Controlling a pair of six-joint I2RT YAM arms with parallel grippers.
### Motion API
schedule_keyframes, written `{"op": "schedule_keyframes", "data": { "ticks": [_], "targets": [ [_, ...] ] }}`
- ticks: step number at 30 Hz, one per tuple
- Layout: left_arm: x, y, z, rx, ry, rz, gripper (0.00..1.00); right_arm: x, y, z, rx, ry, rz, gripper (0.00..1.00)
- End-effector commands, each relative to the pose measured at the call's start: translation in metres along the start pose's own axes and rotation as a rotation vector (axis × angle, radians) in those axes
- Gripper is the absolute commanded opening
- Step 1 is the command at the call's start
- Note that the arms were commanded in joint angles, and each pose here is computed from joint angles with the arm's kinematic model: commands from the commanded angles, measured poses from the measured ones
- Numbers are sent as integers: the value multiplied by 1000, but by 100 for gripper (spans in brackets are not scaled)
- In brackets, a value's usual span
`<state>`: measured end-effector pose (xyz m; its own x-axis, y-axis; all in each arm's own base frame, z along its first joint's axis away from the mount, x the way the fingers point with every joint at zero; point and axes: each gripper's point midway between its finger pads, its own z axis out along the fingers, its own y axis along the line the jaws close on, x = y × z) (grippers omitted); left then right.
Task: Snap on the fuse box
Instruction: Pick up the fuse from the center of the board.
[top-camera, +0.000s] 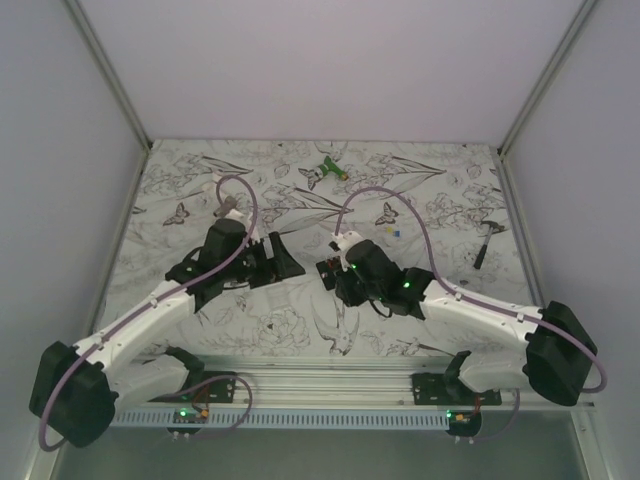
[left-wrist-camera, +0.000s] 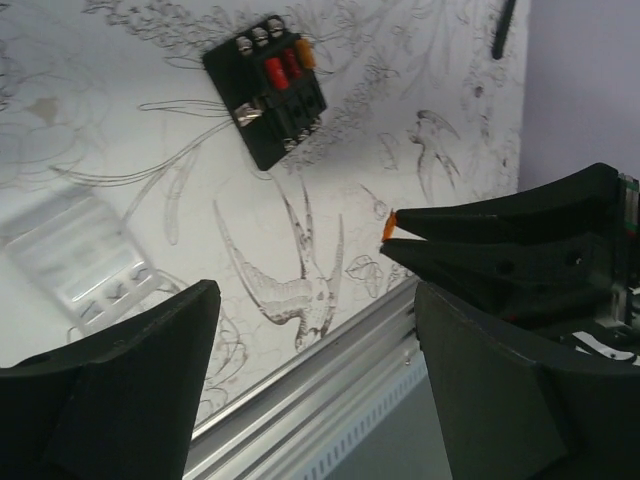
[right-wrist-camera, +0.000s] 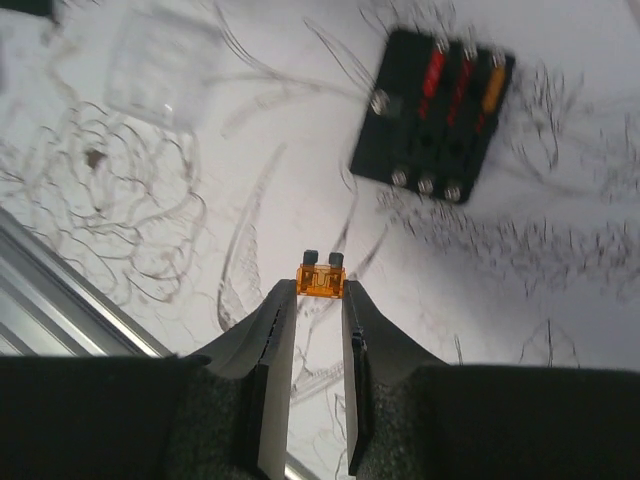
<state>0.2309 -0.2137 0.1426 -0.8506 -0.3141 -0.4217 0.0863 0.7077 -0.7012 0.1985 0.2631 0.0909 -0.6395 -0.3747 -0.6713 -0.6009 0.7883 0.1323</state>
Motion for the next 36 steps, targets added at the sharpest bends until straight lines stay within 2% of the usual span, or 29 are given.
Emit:
{"op": "schedule_keyframes", "data": {
  "ticks": [1, 8, 11, 13, 19, 36],
  "targets": [
    [-5, -40, -1, 146, 27, -2, 79, -59, 30, -12, -137, -203, -115, 19],
    [-1, -57, 4, 177, 43, 7, 63, -91, 46, -21, -208, -332, -166, 19],
    [2, -58, 10, 170, 54, 3, 53, -97, 50, -25, -232, -368, -175, 19],
    [2, -60, 12, 171, 55, -4, 45, -98, 52, -27, -245, -382, -178, 19],
    [2, -65, 20, 180, 68, -11, 29, -95, 54, -26, -259, -377, -179, 20],
    [0, -73, 23, 200, 61, -26, 20, -93, 62, -22, -305, -385, -183, 19]
  ]
}}
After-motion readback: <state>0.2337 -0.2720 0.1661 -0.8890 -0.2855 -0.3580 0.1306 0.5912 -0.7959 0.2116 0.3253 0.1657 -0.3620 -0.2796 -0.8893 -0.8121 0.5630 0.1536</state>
